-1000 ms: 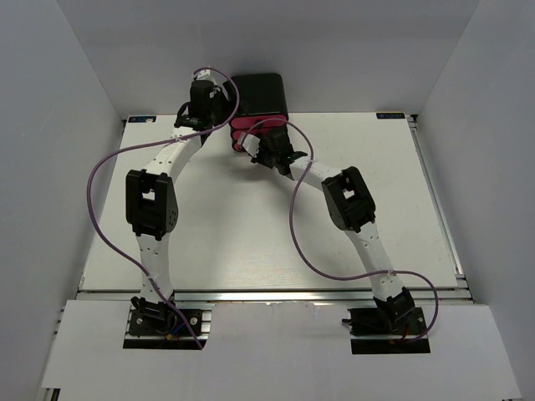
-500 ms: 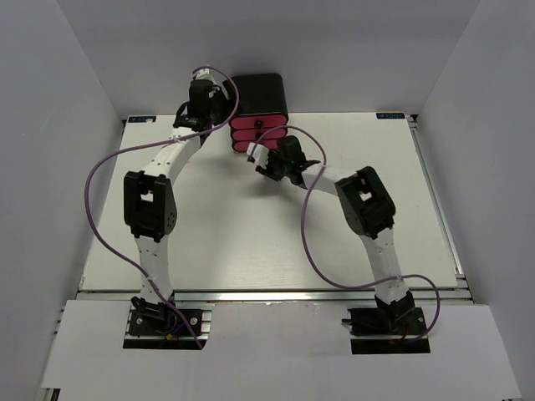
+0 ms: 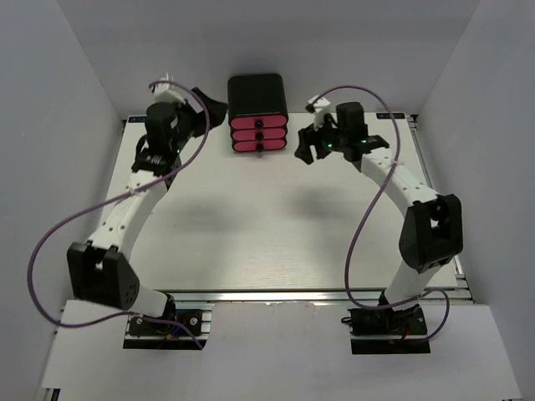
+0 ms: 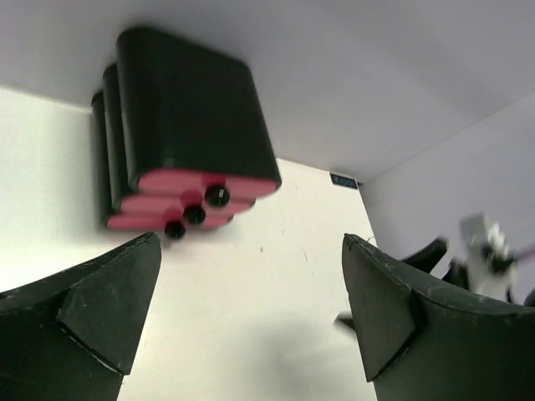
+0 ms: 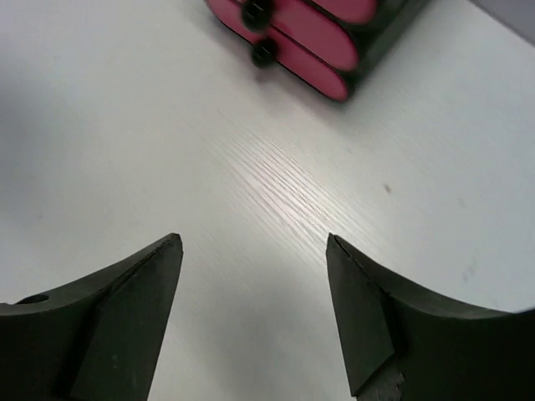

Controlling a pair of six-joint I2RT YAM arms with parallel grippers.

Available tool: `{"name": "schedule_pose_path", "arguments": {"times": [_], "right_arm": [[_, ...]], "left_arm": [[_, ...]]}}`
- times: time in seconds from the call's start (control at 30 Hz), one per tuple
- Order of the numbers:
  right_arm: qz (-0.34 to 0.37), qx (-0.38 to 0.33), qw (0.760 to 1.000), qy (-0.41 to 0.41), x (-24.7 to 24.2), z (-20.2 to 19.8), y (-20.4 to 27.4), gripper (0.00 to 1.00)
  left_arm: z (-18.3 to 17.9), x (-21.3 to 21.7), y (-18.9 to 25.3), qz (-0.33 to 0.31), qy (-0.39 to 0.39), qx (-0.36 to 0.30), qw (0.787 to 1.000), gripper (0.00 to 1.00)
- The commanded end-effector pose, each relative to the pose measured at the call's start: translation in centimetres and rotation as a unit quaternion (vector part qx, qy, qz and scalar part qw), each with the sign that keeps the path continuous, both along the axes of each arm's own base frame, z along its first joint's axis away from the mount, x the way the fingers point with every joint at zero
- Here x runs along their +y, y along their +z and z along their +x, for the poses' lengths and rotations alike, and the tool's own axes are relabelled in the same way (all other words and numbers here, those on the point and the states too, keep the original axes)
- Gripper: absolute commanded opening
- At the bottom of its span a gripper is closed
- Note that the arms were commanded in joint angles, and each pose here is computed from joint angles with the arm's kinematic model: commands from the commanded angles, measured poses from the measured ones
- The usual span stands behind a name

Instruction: Organize the makeup

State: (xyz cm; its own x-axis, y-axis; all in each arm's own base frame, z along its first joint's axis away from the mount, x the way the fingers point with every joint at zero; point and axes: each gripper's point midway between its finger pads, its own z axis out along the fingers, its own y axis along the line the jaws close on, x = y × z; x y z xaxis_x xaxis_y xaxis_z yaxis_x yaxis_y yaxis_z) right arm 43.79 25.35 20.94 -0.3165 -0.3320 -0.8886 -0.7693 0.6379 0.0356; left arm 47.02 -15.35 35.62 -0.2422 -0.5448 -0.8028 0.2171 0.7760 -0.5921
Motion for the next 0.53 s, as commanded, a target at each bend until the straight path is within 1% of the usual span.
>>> {"name": "schedule_pose_path", "arguments": {"times": [0.0, 0.03, 0.07, 0.1, 0.13, 0.17, 0.2, 0.23, 0.3, 0.4, 0.5], "right_arm": [[-0.002, 0.076, 0.992, -0.100, -5.8, -1.4, 1.2, 0.75], [0.006, 0.067, 0.992, -0.110, -7.0, -1.3, 1.9, 0.75], [0.012, 0.055, 0.990, -0.130, -8.8, -1.0, 2.6, 0.76], [0.014, 0.023, 0.988, -0.154, -10.2, -1.2, 3.7, 0.79], [0.011, 0.001, 0.984, -0.179, -11.3, -1.0, 4.2, 0.82], [0.003, -0.016, 0.978, -0.206, -12.4, -1.0, 4.5, 0.89], [-0.007, -0.045, 0.972, -0.231, -13.7, -1.5, 5.0, 0.89], [-0.011, -0.058, 0.969, -0.239, -14.2, -1.8, 5.4, 0.89], [-0.012, -0.069, 0.967, -0.245, -14.6, -2.6, 6.2, 0.89], [-0.009, -0.057, 0.969, -0.242, -14.5, -3.3, 6.3, 0.89], [0.009, -0.044, 0.971, -0.236, -13.9, -4.0, 6.2, 0.89]], "left_arm": [[-3.7, 0.5, -4.9, -0.010, -0.006, 0.056, 0.998, 0.98], [-5.8, 0.8, -6.3, -0.015, -0.009, 0.060, 0.998, 0.98], [-6.7, 1.0, -6.3, -0.024, -0.008, 0.054, 0.998, 0.98], [-7.6, 1.2, -6.7, -0.025, -0.007, 0.053, 0.998, 0.98], [-8.9, 1.9, -5.6, -0.029, 0.002, 0.034, 0.999, 0.98], [-9.7, 2.3, -6.9, -0.026, 0.008, 0.044, 0.999, 0.98], [-10.3, 2.7, -6.8, -0.023, 0.014, 0.038, 0.999, 0.98], [-11.2, 3.2, -5.7, -0.022, 0.021, 0.022, 0.999, 0.98], [-11.9, 4.2, -6.3, -0.005, 0.040, 0.030, 0.999, 0.98], [-12.9, 4.5, -6.1, 0.002, 0.040, 0.029, 0.999, 0.98], [-13.5, 4.4, -6.2, -0.001, 0.035, 0.029, 0.999, 0.98]]}}
